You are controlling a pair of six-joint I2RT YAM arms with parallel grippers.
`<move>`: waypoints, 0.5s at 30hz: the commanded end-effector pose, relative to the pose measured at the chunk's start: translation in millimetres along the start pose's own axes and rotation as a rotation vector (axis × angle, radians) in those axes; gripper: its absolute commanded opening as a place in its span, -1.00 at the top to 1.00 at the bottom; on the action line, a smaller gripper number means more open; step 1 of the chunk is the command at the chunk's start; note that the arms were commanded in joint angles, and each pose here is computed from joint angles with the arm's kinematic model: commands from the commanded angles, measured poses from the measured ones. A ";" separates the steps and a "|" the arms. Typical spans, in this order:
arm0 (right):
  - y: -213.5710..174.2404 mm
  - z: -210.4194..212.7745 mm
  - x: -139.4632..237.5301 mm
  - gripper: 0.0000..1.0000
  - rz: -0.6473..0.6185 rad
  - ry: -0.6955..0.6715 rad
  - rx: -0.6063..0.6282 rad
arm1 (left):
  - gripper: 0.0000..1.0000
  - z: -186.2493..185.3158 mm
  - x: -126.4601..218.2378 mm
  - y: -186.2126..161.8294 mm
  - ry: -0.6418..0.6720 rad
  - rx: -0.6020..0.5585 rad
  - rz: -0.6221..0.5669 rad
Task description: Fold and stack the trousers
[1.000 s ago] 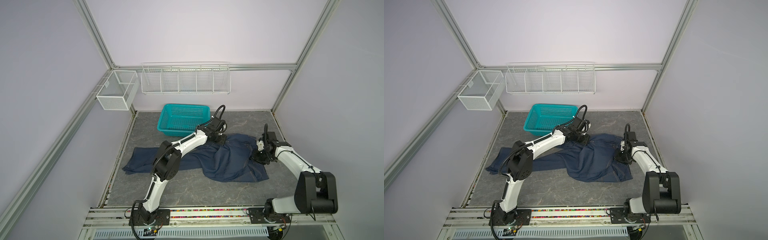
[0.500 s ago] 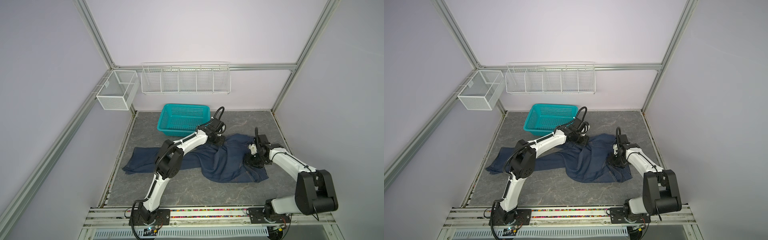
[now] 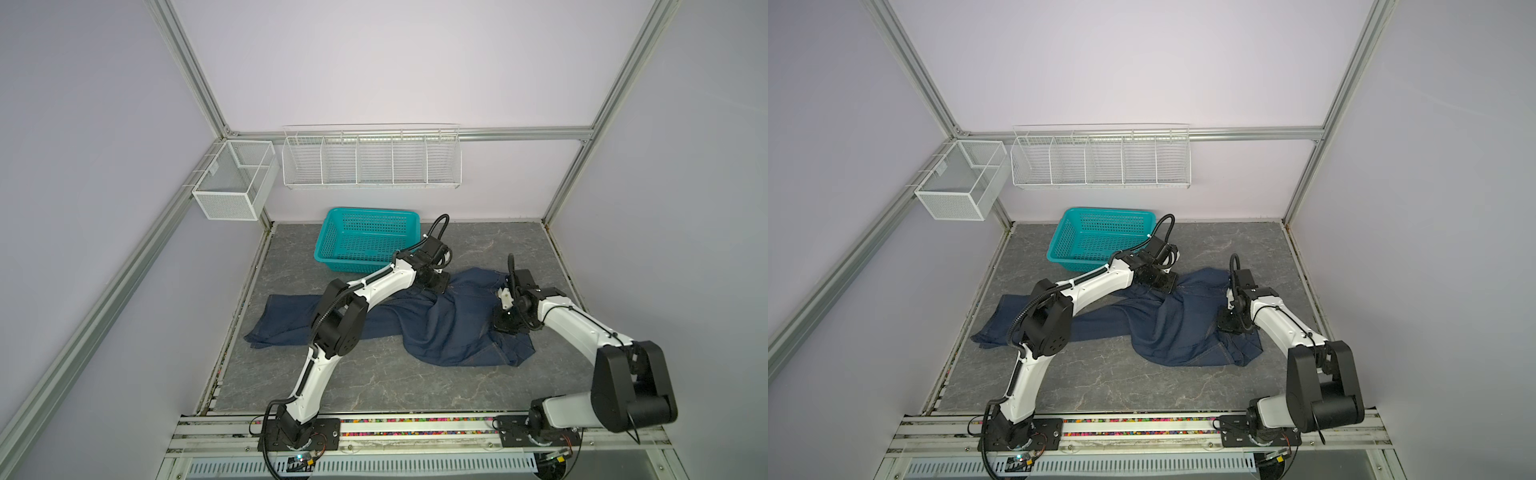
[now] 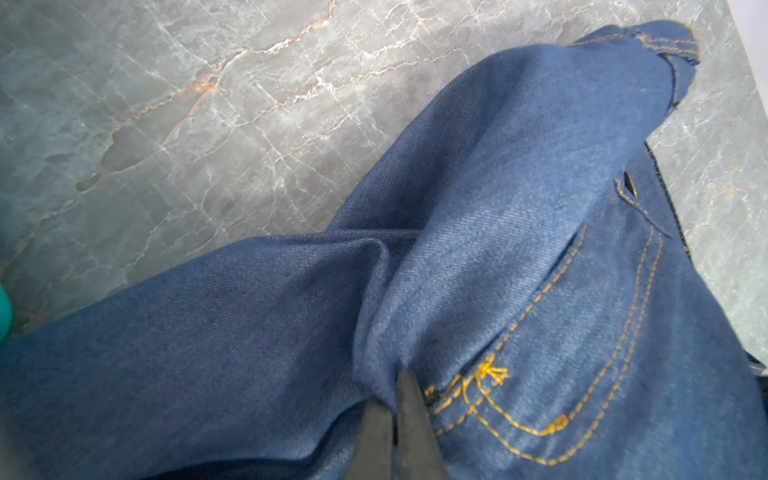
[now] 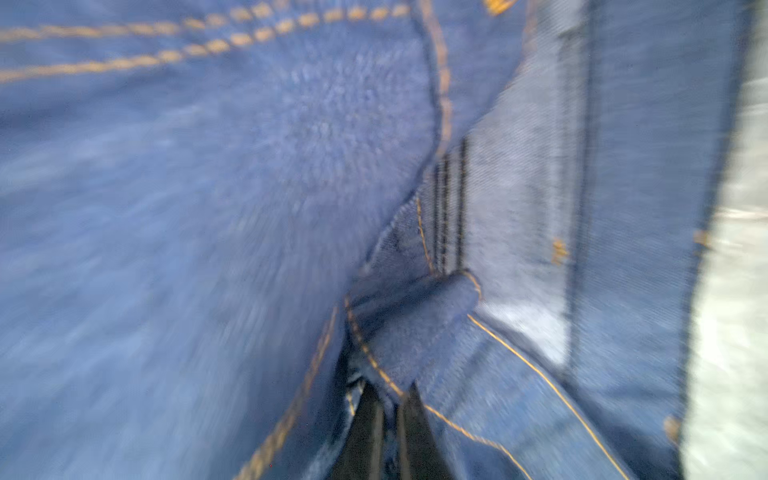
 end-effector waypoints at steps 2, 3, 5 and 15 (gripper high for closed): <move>-3.2 -16.8 46.4 0.84 -0.102 -0.096 -0.037 | 1.00 15.5 1.9 8.0 0.069 0.013 -0.014; -3.0 -20.1 58.5 0.84 -0.145 -0.112 -0.055 | 1.00 19.5 2.9 10.2 0.080 0.022 -0.022; -7.0 -28.6 86.7 0.83 -0.249 -0.142 -0.109 | 1.00 27.8 5.3 14.3 0.105 0.041 -0.036; -91.3 -48.0 112.5 0.76 -0.309 -0.184 -0.461 | 1.00 29.2 18.9 40.0 0.074 0.074 -0.089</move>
Point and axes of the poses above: each gripper's point midway between its finger pads, its own x axis back along the fingers, its own z axis along the line the jaws close on, y = z × x, the point moved 3 cm from there along x, back along the fingers, and after that the axes turned 10 degrees about x, right-handed, at the moved point
